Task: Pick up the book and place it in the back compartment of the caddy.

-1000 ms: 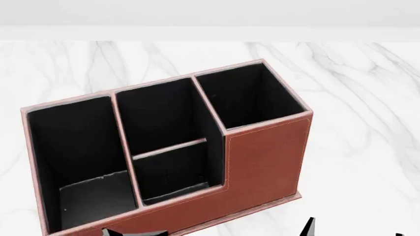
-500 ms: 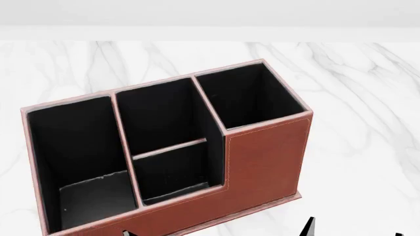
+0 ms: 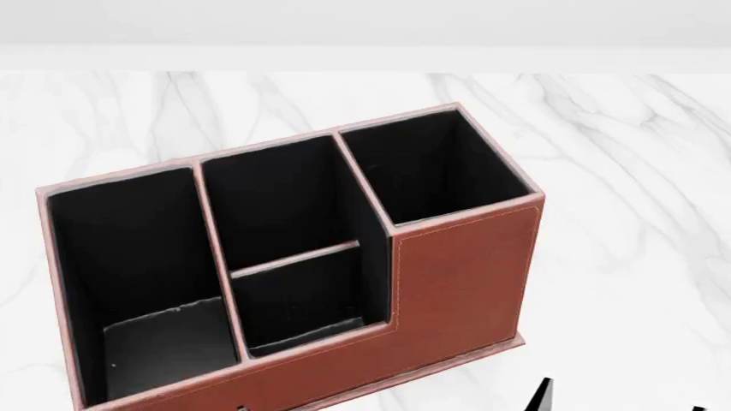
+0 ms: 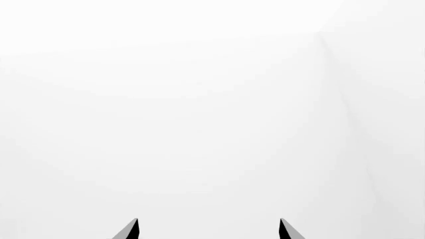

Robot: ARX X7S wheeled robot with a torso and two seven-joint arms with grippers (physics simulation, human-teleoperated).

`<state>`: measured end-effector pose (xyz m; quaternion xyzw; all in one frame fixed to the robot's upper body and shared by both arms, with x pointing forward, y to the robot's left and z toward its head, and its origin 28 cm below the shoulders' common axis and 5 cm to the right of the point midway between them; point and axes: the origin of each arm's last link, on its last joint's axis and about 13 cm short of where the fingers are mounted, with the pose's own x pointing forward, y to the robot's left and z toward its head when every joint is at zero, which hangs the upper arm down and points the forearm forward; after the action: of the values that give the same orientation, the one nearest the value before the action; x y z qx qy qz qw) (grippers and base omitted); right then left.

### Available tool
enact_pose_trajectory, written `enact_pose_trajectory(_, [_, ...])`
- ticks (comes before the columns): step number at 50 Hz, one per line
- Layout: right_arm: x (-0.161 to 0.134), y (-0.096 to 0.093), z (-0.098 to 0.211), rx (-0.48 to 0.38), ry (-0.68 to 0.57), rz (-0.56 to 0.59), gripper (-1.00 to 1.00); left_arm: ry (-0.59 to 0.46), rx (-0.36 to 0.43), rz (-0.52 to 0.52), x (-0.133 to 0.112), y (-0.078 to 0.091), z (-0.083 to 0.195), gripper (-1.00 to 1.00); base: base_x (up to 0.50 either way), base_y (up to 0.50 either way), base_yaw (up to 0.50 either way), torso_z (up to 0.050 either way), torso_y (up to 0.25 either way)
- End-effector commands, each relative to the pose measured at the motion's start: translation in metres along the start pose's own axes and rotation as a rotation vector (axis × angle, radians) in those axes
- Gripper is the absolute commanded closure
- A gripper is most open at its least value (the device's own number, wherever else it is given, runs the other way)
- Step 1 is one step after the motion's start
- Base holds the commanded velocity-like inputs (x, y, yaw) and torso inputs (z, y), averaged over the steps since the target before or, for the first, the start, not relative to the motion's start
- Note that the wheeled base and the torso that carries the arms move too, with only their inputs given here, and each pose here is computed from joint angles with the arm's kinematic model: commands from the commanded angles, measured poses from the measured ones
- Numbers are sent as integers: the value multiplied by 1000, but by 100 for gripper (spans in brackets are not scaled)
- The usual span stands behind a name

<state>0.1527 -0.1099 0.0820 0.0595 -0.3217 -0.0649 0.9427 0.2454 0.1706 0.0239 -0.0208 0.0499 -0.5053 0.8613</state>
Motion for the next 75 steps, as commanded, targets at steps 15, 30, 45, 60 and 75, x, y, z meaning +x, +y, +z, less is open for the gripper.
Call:
enact_pose_trajectory(15, [0,-1,2,1,-6,-4,-100,23,12,-2,16,11,5,-100,0,0,0,0,0])
enact_pose_trajectory(30, [-1,1,1,6,-3,6,-100,52,19,-3,27,14,0,-100,0,0,0,0,0])
enact_pose_trajectory(45, [-1,1,1,9,-3,11,-100,83,27,-11,38,15,-4,-100,0,0,0,0,0])
enact_pose_trajectory(60, [-1,1,2,11,-3,11,-100,107,20,0,48,20,-9,-100,0,0,0,0,0])
enact_pose_trajectory(75, [0,0,2,11,-4,7,-100,118,20,-20,58,17,-10,-100,0,0,0,0,0])
